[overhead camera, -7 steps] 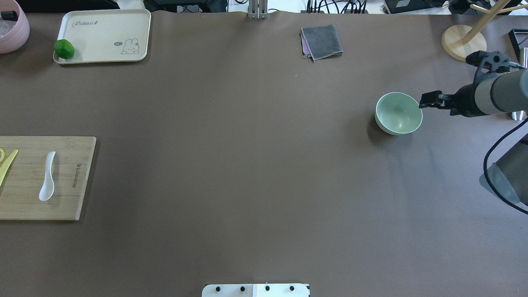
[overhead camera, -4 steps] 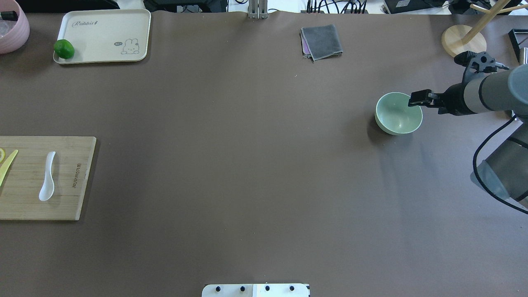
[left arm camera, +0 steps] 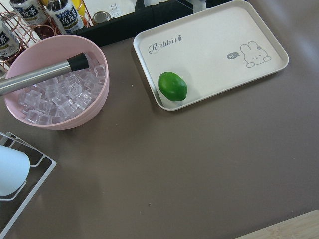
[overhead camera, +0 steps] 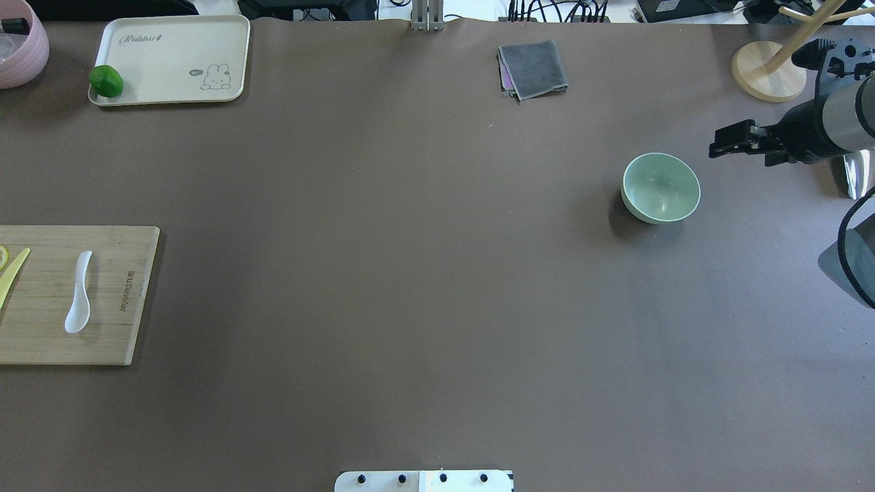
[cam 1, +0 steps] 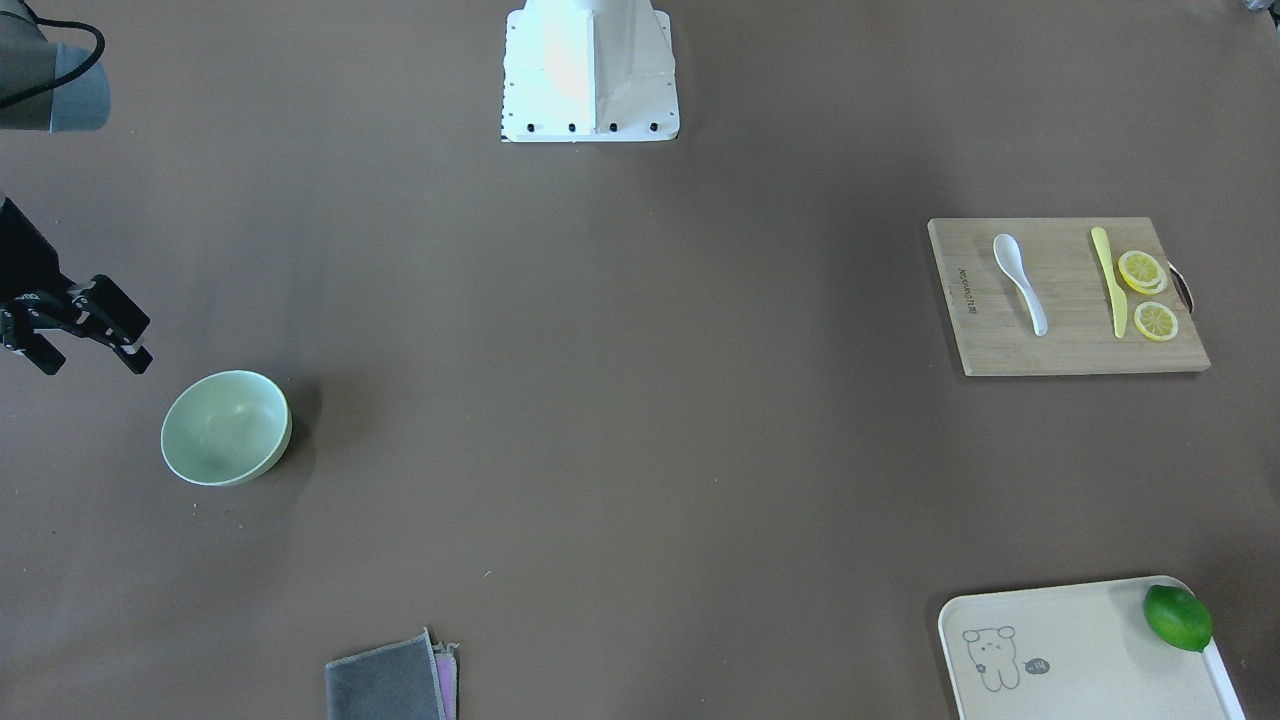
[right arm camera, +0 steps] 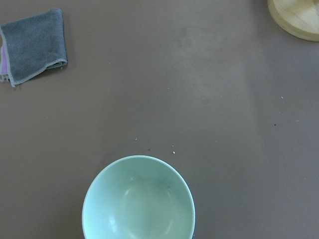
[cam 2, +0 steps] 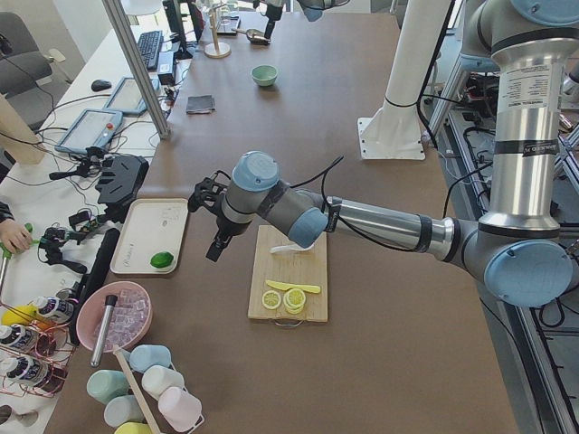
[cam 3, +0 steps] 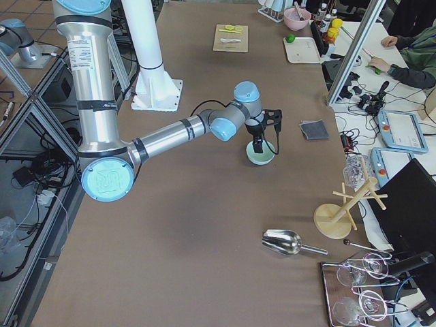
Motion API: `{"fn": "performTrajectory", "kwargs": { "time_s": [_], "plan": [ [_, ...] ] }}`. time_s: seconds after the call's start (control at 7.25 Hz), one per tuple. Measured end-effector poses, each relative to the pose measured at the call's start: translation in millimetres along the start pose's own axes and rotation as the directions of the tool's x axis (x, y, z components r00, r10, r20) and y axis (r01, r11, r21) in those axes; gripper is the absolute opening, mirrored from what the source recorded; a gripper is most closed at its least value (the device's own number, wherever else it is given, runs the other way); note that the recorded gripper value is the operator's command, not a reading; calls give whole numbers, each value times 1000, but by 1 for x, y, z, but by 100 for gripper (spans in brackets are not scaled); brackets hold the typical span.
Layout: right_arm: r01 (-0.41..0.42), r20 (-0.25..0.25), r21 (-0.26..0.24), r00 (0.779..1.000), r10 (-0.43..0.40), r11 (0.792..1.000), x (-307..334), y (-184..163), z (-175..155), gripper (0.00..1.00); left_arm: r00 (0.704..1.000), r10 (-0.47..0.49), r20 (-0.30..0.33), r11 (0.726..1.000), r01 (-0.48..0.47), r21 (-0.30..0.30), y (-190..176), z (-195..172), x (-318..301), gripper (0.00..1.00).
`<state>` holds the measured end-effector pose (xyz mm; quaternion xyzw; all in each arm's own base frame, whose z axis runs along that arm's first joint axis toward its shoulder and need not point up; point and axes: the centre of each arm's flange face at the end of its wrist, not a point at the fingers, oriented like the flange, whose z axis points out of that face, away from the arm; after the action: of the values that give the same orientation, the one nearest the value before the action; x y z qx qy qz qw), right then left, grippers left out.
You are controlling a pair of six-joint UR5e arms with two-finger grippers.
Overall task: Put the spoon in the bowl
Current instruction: 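Reach the right gripper to the pale green bowl and grip its rim, then slide the pale green bowl with the right gripper toward the table center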
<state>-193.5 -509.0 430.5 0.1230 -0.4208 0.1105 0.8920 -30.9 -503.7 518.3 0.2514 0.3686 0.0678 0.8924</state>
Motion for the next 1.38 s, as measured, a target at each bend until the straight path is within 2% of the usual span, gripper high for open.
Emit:
{"fn": "performTrajectory", "kwargs": {
  "time_s": [0.28,0.55,0.69,0.83,0.97,1.1,1.38],
  "plan": [
    [-52,-53,30,997,53,998,-15,17,34,95,1000,0,0,1000,0,-1,1,0,0,98],
    [-64,-55,65,996,68,996,-15,33,71,91,1000,0,0,1000,0,-1,1,0,0,98],
    [-70,-46,73,996,74,995,-2,36,90,83,1000,-1,-1,1000,1,-2,2,0,-1,98],
    [-82,-26,81,996,84,993,9,39,107,70,1000,-1,-1,1000,1,-2,2,0,-1,98],
    [-107,-4,89,994,108,990,12,42,119,27,1000,-1,-2,1000,1,-2,3,0,-1,98],
    [-145,8,100,989,145,984,8,48,127,0,1000,-1,-3,1000,1,-2,3,0,0,98],
    [-213,26,125,977,211,969,-11,63,135,0,1000,0,-6,1000,0,-2,3,0,0,98]
  ]
}}
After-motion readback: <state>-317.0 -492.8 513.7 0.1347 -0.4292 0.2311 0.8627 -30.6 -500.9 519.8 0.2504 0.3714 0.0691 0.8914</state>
